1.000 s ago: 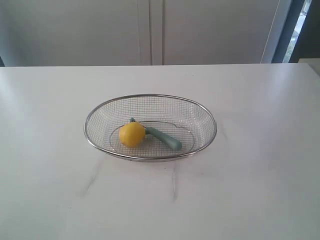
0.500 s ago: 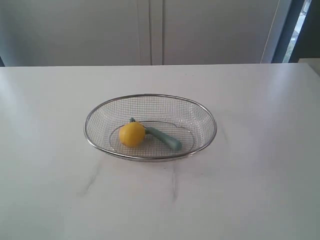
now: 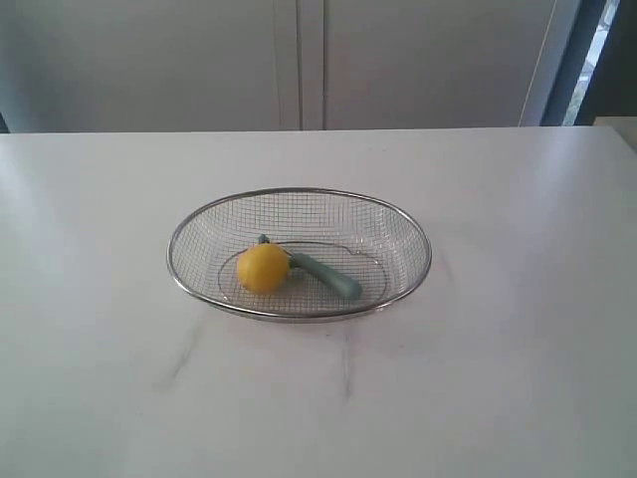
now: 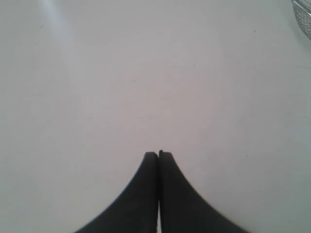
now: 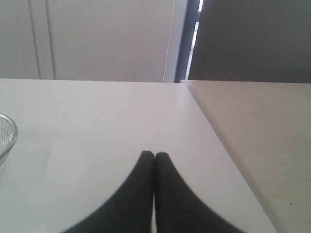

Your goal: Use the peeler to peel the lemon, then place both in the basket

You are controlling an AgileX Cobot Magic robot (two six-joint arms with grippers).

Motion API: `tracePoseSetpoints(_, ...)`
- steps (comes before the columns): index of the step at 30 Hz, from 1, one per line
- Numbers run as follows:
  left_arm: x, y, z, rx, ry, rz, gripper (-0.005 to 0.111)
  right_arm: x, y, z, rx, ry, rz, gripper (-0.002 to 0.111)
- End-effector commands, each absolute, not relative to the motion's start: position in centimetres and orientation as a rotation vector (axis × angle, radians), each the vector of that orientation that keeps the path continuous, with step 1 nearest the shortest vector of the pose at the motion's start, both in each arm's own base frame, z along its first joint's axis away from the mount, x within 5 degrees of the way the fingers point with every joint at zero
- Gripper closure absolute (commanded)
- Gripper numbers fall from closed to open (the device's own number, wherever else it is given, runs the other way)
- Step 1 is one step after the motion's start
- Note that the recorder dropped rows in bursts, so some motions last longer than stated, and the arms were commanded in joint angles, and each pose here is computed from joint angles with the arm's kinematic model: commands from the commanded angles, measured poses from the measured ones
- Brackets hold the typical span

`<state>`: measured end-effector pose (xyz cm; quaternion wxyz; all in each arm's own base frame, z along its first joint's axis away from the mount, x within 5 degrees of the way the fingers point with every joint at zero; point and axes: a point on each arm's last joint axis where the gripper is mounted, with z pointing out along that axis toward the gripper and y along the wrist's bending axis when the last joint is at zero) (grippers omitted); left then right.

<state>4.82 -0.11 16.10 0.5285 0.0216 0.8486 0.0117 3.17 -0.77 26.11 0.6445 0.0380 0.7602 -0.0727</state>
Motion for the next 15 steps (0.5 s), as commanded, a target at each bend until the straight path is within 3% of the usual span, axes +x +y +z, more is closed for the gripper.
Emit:
tracePoseSetpoints(1, 4.8, -0.1, 15.8, 0.046, 2.035, 0.029, 0.107, 3.2, -0.8, 26.1, 0.093, 1.716, -0.164, 0.108)
tracePoseSetpoints(15, 4.8, -0.1, 15.8, 0.046, 2.035, 0.029, 0.107, 4.5, -0.9, 22.4, 0.087, 1.765, -0.159, 0.108)
